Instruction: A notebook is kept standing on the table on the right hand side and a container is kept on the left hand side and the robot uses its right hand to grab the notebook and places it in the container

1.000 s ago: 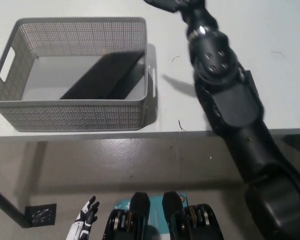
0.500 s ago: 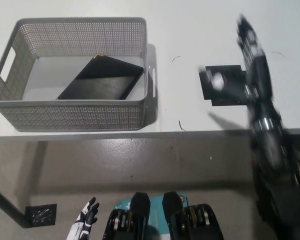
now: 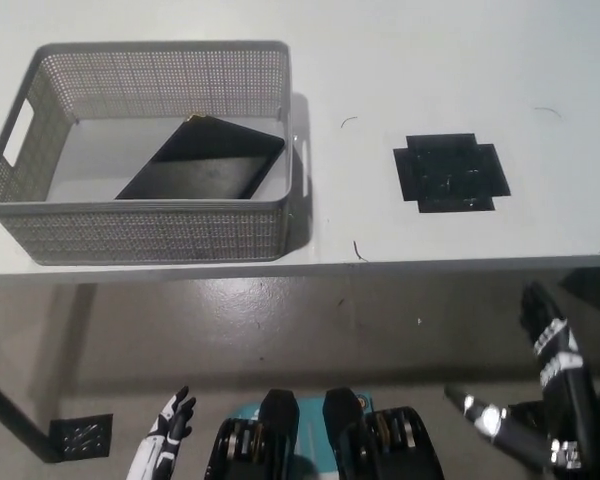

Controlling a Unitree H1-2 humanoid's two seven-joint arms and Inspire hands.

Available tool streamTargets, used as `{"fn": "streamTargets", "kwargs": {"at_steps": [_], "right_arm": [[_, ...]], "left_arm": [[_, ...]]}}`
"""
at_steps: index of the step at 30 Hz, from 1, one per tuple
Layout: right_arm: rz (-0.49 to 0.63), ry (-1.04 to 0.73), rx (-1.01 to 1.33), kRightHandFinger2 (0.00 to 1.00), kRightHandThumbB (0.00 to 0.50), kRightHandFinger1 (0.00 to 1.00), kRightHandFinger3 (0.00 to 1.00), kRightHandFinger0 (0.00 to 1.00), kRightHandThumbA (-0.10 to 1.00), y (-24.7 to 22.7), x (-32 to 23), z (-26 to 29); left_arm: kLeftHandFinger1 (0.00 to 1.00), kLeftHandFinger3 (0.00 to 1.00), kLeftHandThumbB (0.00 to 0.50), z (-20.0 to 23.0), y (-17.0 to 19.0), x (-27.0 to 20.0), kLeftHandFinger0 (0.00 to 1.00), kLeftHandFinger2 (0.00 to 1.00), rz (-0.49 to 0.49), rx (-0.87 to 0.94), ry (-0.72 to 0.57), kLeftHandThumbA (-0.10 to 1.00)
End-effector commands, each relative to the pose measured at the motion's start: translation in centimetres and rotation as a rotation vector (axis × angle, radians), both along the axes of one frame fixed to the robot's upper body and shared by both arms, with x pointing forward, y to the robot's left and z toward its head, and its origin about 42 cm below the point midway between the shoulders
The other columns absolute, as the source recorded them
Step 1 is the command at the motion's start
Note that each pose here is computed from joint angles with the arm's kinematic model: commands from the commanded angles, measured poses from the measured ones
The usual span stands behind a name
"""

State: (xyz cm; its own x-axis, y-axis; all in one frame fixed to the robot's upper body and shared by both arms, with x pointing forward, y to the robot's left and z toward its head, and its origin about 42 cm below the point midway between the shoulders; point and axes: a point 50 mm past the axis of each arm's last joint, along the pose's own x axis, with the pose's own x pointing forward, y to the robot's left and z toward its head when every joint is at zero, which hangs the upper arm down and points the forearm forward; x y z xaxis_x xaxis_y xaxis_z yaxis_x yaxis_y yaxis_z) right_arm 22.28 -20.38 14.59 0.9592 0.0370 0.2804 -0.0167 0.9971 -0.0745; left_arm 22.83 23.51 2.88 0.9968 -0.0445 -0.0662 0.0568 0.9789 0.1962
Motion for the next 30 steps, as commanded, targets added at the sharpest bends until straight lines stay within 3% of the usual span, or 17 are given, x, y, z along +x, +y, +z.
{"fn": "streamTargets", "kwargs": {"at_steps": [1,3,7,9,12,13,16,17,19,24,30], "right_arm": [[0.094,-0.095,0.005,1.0,0.295,1.0,1.0,1.0,0.98,0.6,0.8,-1.0],[0.09,0.002,-0.008,1.0,0.327,1.0,1.0,1.0,1.0,0.5,1.9,-3.3],[0.095,0.119,-0.009,1.0,0.301,1.0,1.0,1.0,0.99,0.1,4.0,-5.9],[0.101,0.135,-0.004,1.0,0.3,1.0,1.0,1.0,0.99,0.1,4.8,-6.3],[0.104,0.142,-0.009,1.0,0.262,1.0,1.0,1.0,0.98,-0.2,5.9,-6.2],[0.106,0.147,-0.02,1.0,0.221,1.0,1.0,1.0,0.96,-0.3,6.2,-6.2],[0.117,0.165,-0.042,1.0,0.195,1.0,1.0,1.0,0.95,-0.6,6.8,-6.3],[0.118,0.17,-0.045,1.0,0.191,1.0,1.0,1.0,0.95,-0.7,6.9,-6.3],[0.13,0.182,-0.059,1.0,0.149,1.0,1.0,1.0,0.94,-0.8,6.9,-6.4],[0.139,0.18,-0.06,1.0,0.134,1.0,1.0,1.0,0.92,-0.9,7.9,-5.8],[0.143,0.186,-0.071,1.0,0.127,1.0,1.0,1.0,0.91,-0.9,8.3,-5.4]], "left_arm": [[1.0,1.0,0.37,1.6,0.2,1.5,1.0,1.0,-0.027,-0.032,-0.113,1.0],[1.0,1.0,0.373,1.9,0.1,2.1,1.0,1.0,-0.033,-0.04,-0.129,1.0],[1.0,1.0,0.387,3.0,-0.1,3.6,1.0,1.0,-0.036,-0.047,-0.146,1.0],[1.0,1.0,0.37,3.6,0.0,4.4,1.0,1.0,-0.038,-0.041,-0.159,1.0],[1.0,1.0,0.363,4.4,0.0,5.4,1.0,1.0,-0.041,-0.024,-0.181,1.0],[1.0,1.0,0.353,4.6,-0.1,5.7,1.0,1.0,-0.041,-0.026,-0.185,1.0],[1.0,1.0,0.357,4.9,-0.2,6.1,1.0,1.0,-0.046,-0.019,-0.189,1.0],[1.0,1.0,0.337,4.9,-0.2,6.1,1.0,1.0,-0.047,-0.015,-0.192,1.0],[1.0,1.0,0.332,4.9,-0.2,6.1,1.0,1.0,-0.052,-0.02,-0.192,1.0],[1.0,1.0,0.348,5.4,-0.2,7.2,1.0,1.0,-0.039,-0.015,-0.197,1.0],[1.0,1.0,0.329,5.4,-0.2,7.4,1.0,1.0,-0.038,-0.009,-0.197,1.0]]}}
